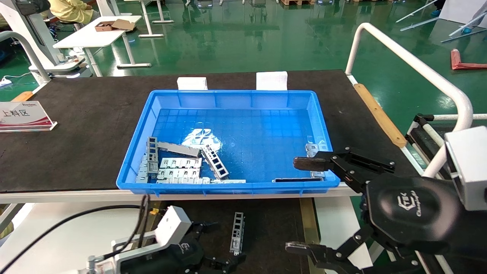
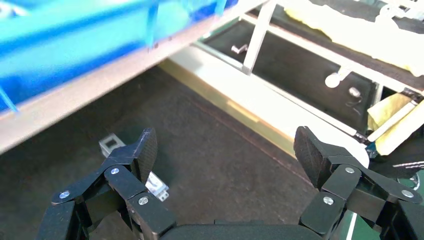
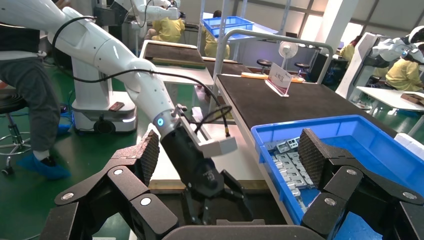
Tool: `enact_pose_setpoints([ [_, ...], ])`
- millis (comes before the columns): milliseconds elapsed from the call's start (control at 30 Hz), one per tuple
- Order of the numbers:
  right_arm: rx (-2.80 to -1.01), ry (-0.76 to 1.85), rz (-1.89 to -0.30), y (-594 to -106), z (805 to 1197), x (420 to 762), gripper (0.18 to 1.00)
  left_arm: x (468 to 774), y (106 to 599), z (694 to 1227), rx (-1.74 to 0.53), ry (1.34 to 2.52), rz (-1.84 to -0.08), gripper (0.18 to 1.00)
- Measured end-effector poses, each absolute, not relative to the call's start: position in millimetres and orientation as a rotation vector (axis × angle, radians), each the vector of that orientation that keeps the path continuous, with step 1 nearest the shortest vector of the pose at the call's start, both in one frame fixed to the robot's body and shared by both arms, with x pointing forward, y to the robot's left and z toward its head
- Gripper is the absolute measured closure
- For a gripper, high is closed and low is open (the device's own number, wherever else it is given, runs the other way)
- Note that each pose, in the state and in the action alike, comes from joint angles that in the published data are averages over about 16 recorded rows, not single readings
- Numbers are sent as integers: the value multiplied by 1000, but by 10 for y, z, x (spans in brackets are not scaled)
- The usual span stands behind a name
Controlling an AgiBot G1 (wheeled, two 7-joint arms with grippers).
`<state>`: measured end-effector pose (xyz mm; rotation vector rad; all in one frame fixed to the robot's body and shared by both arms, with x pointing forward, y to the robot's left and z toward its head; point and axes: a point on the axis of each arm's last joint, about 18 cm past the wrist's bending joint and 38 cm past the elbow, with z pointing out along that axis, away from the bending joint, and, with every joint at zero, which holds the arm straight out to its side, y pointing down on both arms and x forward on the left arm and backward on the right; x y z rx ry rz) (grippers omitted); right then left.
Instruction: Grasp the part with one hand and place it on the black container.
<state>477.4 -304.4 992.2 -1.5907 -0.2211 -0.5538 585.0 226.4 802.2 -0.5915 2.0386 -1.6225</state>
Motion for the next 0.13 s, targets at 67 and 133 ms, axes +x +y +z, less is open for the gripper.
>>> enact_pose_setpoints([
  [67,-1591,-221,-554,-3044,9922,4774,178,5833,2289,8045,-576,2034,-1628,184],
  [133,-1591,-221,-554,-3044,9922,4774,178,5816,2311,8067,-560,2029,-1632,184],
])
